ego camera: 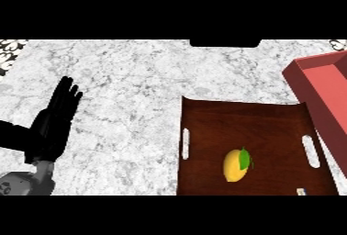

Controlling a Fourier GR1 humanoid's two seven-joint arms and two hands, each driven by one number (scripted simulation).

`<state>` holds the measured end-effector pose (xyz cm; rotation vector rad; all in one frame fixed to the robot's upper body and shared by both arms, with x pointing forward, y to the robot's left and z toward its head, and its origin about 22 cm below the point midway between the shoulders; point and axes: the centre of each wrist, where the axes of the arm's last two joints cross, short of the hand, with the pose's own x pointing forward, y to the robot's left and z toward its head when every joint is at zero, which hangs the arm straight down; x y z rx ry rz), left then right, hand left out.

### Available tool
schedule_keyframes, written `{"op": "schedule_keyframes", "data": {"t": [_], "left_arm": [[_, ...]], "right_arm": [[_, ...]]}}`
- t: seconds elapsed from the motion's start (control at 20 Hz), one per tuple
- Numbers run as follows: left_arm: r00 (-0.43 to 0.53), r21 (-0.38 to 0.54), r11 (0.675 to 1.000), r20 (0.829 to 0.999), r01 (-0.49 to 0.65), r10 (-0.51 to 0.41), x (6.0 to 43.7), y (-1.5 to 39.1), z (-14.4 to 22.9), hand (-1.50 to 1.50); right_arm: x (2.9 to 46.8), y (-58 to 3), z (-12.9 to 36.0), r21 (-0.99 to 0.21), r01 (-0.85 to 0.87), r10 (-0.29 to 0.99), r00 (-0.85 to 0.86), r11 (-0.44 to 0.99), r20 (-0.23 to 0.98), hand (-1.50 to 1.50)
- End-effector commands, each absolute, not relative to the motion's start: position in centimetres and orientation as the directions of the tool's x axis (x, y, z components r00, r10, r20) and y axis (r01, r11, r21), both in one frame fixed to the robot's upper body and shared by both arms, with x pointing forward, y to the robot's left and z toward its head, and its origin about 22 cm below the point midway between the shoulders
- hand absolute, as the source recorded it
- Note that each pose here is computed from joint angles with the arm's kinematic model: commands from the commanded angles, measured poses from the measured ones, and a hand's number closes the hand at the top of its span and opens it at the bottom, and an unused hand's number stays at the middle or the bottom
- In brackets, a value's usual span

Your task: Pick the lemon from the tray and place it in the cardboard box

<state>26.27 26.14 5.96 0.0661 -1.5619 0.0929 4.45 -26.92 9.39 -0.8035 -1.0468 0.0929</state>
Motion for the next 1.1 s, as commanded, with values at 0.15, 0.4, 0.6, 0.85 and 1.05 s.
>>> {"op": "schedule_keyframes", "data": {"t": [0.15, 0.4, 0.6, 0.85, 1.05], "left_arm": [[-0.003, -0.030, 0.997, 1.000, -0.069, 0.030, 27.0, 25.8, 6.5, 0.00], [0.013, -0.031, 0.996, 0.999, -0.084, 0.032, 26.9, 26.1, 6.9, 0.00], [0.019, -0.034, 0.994, 0.999, -0.104, 0.036, 28.0, 26.0, 7.1, 0.00], [0.011, -0.013, 0.994, 1.000, -0.108, 0.014, 26.0, 25.8, 5.3, 0.00], [0.019, -0.006, 0.993, 1.000, -0.116, 0.008, 27.0, 26.1, 6.9, 0.00]], "right_arm": [[6.8, -23.9, 13.8, -0.583, 0.304, 0.402, 0.488, 0.754, 0.775, -1.50], [8.5, -23.8, 14.5, -0.648, 0.266, 0.412, 0.588, 0.714, 0.696, -1.50], [11.4, -22.5, 13.8, -0.614, 0.247, 0.389, 0.586, 0.750, 0.711, -1.50], [13.1, -19.2, 12.1, -0.620, 0.222, 0.395, 0.600, 0.753, 0.695, -1.50], [14.6, -18.8, 11.6, -0.633, 0.236, 0.394, 0.610, 0.737, 0.687, -1.50]]}}
